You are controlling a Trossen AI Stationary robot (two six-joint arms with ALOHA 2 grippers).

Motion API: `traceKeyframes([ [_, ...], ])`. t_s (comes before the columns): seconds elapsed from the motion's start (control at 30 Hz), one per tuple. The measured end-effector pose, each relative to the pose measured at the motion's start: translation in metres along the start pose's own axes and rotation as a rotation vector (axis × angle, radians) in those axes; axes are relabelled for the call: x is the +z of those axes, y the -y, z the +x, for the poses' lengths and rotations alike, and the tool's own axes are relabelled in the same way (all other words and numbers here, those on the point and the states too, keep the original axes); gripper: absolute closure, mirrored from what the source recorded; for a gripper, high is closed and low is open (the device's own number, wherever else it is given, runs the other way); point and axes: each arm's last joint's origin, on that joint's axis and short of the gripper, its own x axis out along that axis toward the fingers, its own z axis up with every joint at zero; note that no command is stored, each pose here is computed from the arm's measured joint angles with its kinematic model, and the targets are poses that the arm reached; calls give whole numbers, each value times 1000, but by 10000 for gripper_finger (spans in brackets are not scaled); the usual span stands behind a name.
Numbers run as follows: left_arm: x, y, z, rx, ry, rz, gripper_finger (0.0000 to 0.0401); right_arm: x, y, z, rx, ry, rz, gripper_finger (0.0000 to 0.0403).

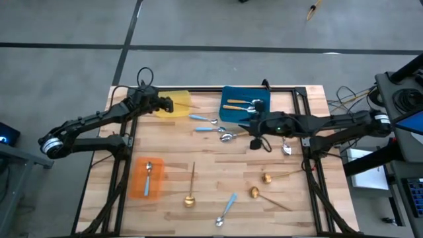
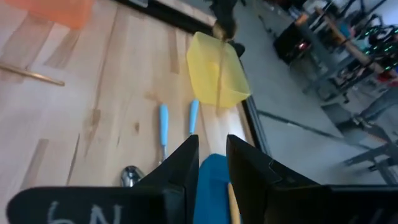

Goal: Sort silverware by color (type)
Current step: Put the gold spoon into the yellow bin

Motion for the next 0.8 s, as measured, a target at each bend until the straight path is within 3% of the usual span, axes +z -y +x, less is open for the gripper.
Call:
traceKeyframes([
  [0.27, -1, -1, 0, 6, -9, -52, 392, 1, 8, -24, 11, 66, 22, 331],
  [0.67, 4, -3, -11, -24, -4, -101, 392, -3, 5, -25, 56, 40, 20, 328],
  [0.8, 18, 2, -24, -109, 33, -81, 392, -2, 5, -25, 70, 50, 19, 328],
])
